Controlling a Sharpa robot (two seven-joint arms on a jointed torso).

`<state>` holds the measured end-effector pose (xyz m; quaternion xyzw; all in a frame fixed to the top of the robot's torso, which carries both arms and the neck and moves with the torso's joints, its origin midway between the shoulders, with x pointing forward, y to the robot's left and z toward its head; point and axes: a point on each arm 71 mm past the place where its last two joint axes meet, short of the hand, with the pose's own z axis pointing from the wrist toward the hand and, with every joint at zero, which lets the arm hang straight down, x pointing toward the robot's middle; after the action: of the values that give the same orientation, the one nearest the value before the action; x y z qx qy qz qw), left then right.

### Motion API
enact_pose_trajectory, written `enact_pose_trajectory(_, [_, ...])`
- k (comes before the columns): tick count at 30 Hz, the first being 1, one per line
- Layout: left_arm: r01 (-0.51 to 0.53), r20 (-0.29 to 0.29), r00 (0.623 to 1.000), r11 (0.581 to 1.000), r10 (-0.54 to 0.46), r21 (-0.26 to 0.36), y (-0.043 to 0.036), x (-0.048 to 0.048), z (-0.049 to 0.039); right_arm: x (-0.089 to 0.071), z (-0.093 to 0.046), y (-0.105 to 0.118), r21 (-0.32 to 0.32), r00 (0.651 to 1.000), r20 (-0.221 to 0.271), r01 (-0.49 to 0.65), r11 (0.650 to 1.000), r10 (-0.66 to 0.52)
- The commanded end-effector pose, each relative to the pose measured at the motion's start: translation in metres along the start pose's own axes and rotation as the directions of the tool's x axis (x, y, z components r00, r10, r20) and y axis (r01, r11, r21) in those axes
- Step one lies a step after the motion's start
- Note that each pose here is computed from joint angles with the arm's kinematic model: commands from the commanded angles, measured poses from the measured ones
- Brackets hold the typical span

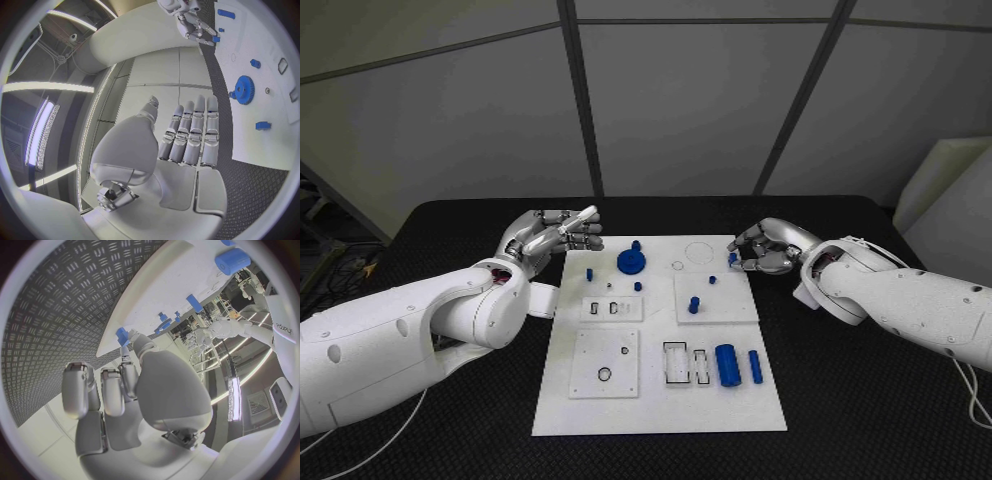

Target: Assemble the parts on the task board

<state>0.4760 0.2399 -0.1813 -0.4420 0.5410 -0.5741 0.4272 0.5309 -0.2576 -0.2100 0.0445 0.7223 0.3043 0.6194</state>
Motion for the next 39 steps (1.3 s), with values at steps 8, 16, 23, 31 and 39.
enact_pose_trajectory(8, [-0.001, -0.014, 1.000, 1.000, 0.001, 0.012, -0.0015, 0.0012, 0.0001, 0.0040, 0.0031, -0.0011, 0.013, 0.999, -0.025, 0.021, 1.000, -0.021])
enact_pose_trajectory(16, [-0.001, -0.014, 1.000, 1.000, 0.001, 0.012, -0.0016, 0.0012, 0.0001, 0.0059, 0.0043, -0.0020, 0.021, 0.999, -0.032, 0.024, 0.999, -0.024])
enact_pose_trajectory(23, [-0.001, -0.014, 1.000, 1.000, 0.001, 0.012, -0.0016, 0.0013, 0.0000, 0.0064, 0.0048, -0.0027, 0.027, 0.999, -0.032, 0.025, 0.999, -0.024])
enact_pose_trajectory(31, [-0.001, -0.015, 1.000, 1.000, 0.001, 0.011, -0.0015, 0.0013, 0.0000, 0.0049, 0.0050, -0.0039, 0.032, 1.000, -0.010, 0.028, 0.999, -0.028])
enact_pose_trajectory(39, [-0.001, -0.014, 1.000, 1.000, 0.001, 0.009, -0.0012, 0.0005, 0.0002, 0.0030, 0.0054, -0.0028, 0.029, 0.999, 0.026, 0.030, 0.999, -0.031])
